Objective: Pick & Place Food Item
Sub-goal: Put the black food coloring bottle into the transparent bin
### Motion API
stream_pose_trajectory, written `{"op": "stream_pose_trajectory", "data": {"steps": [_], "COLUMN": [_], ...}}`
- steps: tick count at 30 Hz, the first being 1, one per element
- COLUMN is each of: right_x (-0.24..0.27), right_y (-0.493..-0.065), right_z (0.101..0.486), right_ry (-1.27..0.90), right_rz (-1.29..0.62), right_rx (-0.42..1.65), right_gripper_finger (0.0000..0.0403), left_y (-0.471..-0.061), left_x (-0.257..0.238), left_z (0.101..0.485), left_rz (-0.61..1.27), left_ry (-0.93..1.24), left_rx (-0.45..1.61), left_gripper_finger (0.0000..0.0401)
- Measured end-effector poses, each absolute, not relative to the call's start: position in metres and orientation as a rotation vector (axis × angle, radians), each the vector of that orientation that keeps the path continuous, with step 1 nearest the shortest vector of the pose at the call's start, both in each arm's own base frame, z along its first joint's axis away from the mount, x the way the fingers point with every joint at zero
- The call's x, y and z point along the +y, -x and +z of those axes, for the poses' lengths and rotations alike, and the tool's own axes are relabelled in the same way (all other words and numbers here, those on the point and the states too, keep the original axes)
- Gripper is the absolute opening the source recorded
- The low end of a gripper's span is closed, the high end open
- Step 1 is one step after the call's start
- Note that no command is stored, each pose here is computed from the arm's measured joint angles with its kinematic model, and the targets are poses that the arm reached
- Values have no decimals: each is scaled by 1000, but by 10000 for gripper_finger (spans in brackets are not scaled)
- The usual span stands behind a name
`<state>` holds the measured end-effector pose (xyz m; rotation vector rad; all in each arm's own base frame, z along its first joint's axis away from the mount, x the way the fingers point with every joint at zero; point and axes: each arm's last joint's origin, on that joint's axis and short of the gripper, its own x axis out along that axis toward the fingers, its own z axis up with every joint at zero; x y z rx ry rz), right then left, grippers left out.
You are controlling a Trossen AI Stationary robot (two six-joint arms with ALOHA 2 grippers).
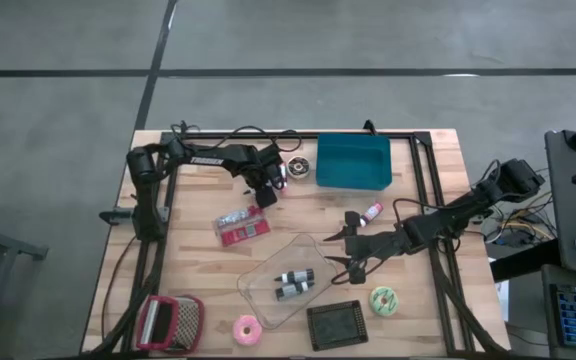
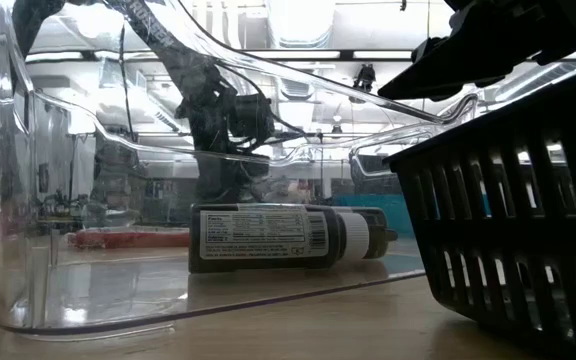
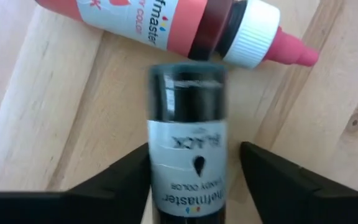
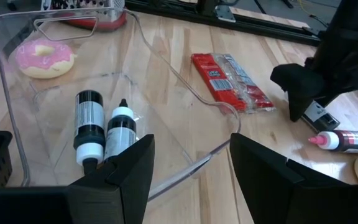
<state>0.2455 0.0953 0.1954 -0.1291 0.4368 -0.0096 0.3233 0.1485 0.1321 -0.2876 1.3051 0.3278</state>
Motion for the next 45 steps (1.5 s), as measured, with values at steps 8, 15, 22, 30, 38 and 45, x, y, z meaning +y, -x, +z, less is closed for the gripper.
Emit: {"op": "stream_pose_trajectory", "data": {"steps": [8, 15, 22, 30, 38, 45], "right_x": [95, 95, 95, 95, 94, 94], "right_y": [-245, -245, -245, -244, -243, -243], "right_z": [195, 195, 194, 193, 191, 191], "right_ry": [127, 125, 122, 123, 125, 124], "right_rz": [-10, -10, -11, -10, -10, -10], "right_rx": [437, 438, 442, 445, 448, 447], "right_gripper_finger": [208, 208, 208, 208, 208, 208], "left_y": [-324, -323, -321, -318, -315, -317], "left_x": [149, 149, 148, 145, 137, 118], "left_z": [133, 133, 138, 154, 174, 209], "left_rz": [331, 344, 337, 335, 323, 278], "left_ry": [287, 271, 252, 239, 214, 142], "left_rx": [1300, 1305, 1313, 1288, 1239, 1083], "left_gripper_finger": [126, 107, 107, 106, 106, 106]}}
